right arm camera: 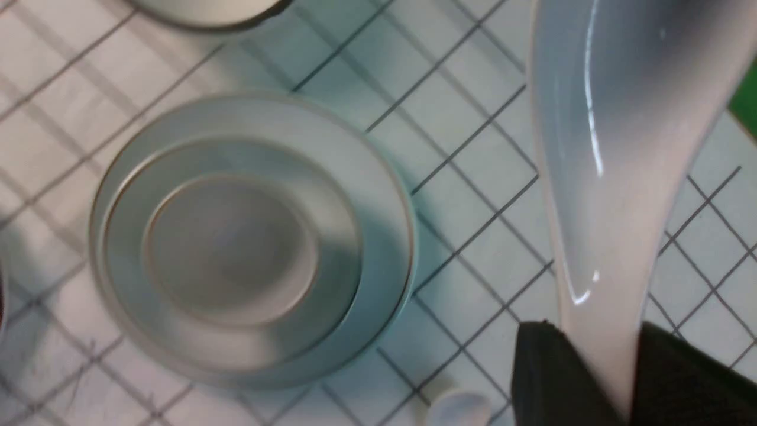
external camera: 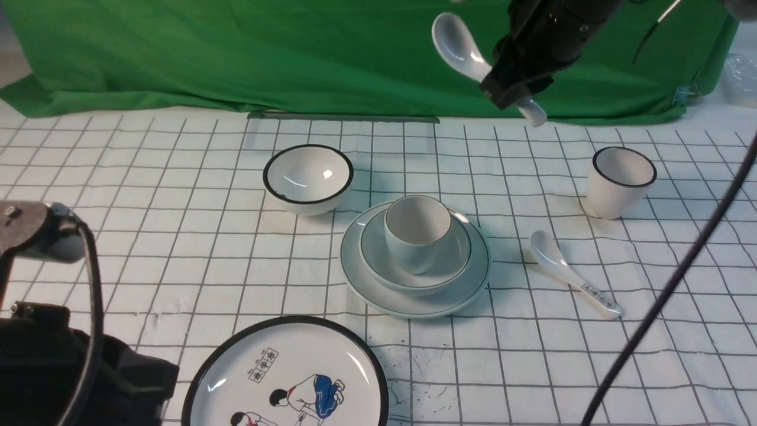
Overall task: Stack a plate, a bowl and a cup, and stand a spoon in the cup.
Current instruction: Use the right arm to put the blue soup spoon into the blue teacup in the middle
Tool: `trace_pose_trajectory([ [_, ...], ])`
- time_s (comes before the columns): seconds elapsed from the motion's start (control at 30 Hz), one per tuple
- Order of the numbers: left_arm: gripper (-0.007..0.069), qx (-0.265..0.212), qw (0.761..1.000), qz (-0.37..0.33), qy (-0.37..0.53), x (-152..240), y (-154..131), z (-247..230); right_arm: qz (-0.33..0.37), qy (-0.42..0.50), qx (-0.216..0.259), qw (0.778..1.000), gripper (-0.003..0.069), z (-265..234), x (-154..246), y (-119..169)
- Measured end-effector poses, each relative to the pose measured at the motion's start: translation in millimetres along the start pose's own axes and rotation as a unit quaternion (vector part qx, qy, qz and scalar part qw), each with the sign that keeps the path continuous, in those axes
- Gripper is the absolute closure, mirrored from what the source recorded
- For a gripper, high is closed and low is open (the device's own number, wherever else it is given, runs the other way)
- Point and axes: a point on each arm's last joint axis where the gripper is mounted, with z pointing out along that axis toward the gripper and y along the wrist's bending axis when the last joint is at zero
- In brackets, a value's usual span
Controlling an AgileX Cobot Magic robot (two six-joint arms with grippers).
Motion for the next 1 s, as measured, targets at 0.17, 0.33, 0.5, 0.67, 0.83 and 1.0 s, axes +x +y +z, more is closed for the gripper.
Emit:
trace_pose_trajectory([
  [0.17,0.0625,0.000,1.000,0.021,0.002,0.4,0.0,0.0,-0.208,0.116,0.035,0.971,0.0491,17.6,23.2,44.8],
  [0.33,0.0625,0.000,1.000,0.029,0.002,0.4,0.1,0.0,-0.286,0.179,0.047,0.940,0.0491,46.8,31.0,70.7],
  [0.5,0.0625,-0.001,1.000,0.030,0.001,0.1,0.1,0.0,-0.309,0.137,0.066,0.939,0.0491,50.7,19.3,80.8],
  [0.67,0.0625,-0.003,0.999,0.032,-0.002,-0.2,0.6,-0.2,-0.324,0.099,0.094,0.936,0.0491,55.8,10.8,78.4],
  [0.83,0.0625,-0.007,0.999,0.047,-0.002,-0.3,1.3,-0.2,-0.330,0.110,0.089,0.933,0.0491,70.5,11.3,80.0],
  [1.0,0.0625,-0.009,0.999,0.048,-0.002,-0.3,1.6,-0.2,-0.334,0.131,0.081,0.930,0.0491,83.2,14.0,81.5],
])
